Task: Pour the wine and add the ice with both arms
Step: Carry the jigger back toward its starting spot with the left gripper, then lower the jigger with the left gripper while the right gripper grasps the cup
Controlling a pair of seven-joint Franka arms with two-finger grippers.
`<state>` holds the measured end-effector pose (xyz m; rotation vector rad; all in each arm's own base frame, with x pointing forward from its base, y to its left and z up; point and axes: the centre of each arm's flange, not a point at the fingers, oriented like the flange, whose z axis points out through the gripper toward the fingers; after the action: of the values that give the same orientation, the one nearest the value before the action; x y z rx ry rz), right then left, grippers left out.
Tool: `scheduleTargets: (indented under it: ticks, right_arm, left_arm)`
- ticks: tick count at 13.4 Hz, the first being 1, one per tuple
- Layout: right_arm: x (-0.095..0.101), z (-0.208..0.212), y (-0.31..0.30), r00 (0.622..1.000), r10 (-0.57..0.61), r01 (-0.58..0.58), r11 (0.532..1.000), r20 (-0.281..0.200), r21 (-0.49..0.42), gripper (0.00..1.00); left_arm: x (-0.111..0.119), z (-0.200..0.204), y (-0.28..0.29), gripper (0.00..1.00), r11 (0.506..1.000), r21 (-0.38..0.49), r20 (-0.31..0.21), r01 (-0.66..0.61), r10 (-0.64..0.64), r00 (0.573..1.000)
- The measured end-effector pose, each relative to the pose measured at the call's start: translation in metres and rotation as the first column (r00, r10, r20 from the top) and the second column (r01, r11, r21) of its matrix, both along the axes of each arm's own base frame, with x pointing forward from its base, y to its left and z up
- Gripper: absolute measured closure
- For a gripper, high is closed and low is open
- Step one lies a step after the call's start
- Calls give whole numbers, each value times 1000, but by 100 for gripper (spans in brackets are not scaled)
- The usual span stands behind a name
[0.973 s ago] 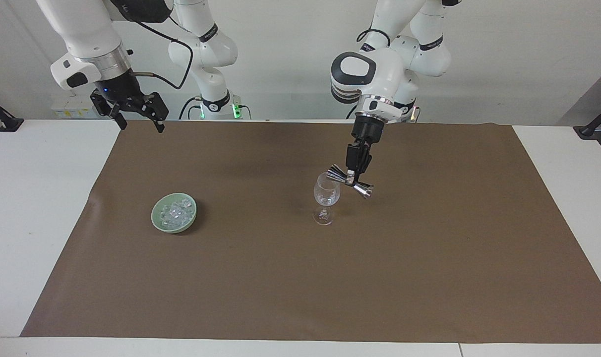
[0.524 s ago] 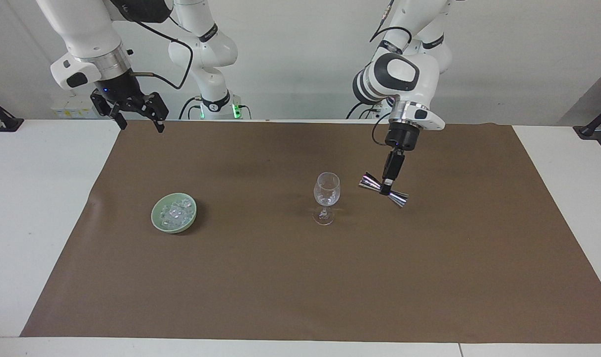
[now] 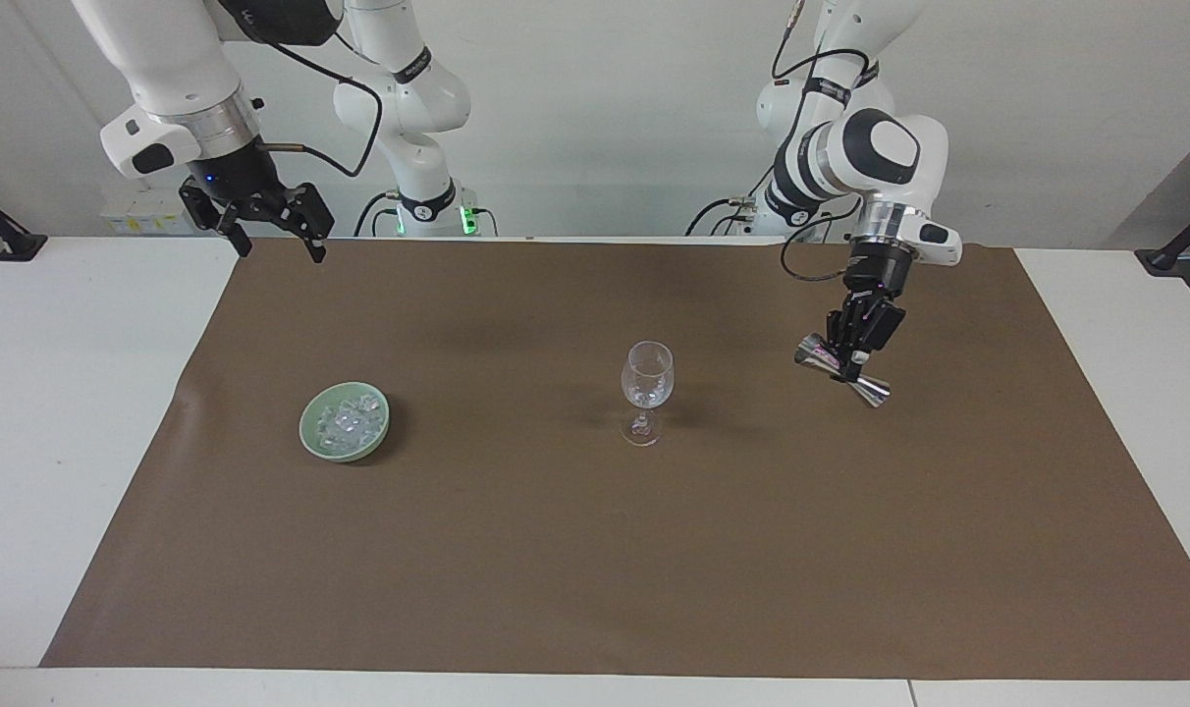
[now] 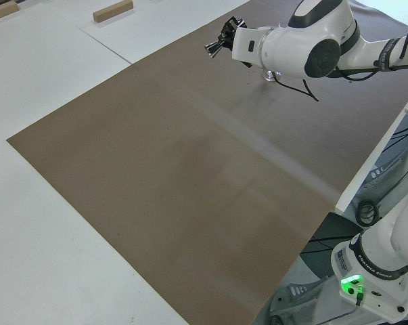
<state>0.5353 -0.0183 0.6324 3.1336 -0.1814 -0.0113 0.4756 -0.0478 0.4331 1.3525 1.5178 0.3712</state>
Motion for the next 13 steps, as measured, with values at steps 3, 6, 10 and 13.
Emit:
scheduleTargets:
  ticks: [3, 6, 10, 13]
  right_arm:
    - [-2, -2, -1, 1000, -1, 1, 1000, -4, 1, 0]
    - [-1, -1, -1, 1000, -1, 1, 1000, 7, 0, 0]
    - [10, -25, -1, 996, 60, -60, 998, 60, -4, 0]
    - [11, -69, 0, 986, 159, -159, 987, 59, -9, 0]
  left_arm:
    - [-10, -24, 63, 80, 977, -192, -50, -98, 90, 995]
    - [-18, -42, 106, 80, 916, -355, -109, -189, 160, 981]
    - [-22, -60, 139, 80, 837, -468, -182, -283, 222, 958]
    - [-20, -72, 147, 80, 787, -517, -253, -336, 235, 939]
